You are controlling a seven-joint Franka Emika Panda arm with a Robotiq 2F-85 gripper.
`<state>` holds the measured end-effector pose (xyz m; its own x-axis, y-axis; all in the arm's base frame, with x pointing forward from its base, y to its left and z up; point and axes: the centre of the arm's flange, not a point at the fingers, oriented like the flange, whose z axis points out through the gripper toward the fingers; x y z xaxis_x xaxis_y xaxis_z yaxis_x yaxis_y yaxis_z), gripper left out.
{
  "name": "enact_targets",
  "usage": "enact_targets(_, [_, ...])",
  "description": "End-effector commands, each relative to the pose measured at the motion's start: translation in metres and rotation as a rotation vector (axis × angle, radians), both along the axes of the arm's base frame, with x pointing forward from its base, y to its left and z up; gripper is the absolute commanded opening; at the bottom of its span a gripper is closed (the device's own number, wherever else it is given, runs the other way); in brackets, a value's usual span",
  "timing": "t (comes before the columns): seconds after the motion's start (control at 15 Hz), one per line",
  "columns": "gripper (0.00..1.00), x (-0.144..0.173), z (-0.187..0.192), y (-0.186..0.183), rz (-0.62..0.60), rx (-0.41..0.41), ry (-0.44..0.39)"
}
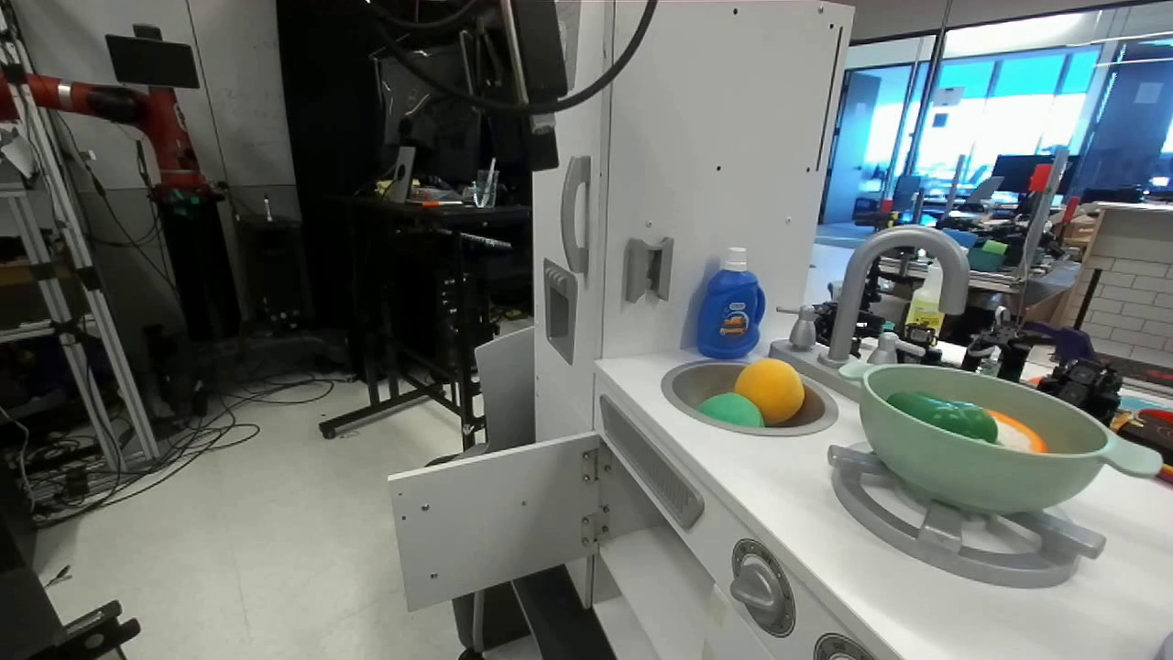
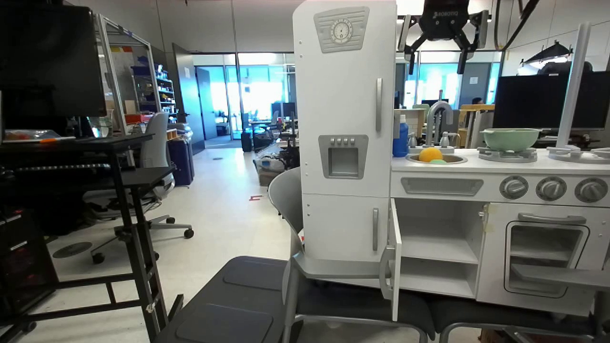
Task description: Open the cupboard and put the yellow and green objects inside.
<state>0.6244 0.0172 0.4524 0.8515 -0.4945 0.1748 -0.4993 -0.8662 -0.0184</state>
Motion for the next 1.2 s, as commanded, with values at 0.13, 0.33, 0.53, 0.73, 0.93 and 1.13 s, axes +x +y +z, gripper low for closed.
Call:
enact_targets(0.13, [1.00, 0.052, -0.011, 0.017, 0.030, -0.094, -0.004])
enact_targets(0.33, [1.00, 0.060, -0.015, 0.040, 0.078, -0.118, 0.005])
enact_targets(0.53, [1.00, 0.062, -0.013, 0.057, 0.102, -0.137, 0.001])
enact_targets(0.73, [1.00, 0.059, -0.004, 0.060, 0.094, -0.169, -0.013])
enact_targets(0.93, [1.00, 0.068, 0.001, 0.062, 0.077, -0.205, -0.039])
enact_targets(1.13, [1.00, 0.074, -0.001, 0.061, 0.075, -0.233, -0.069])
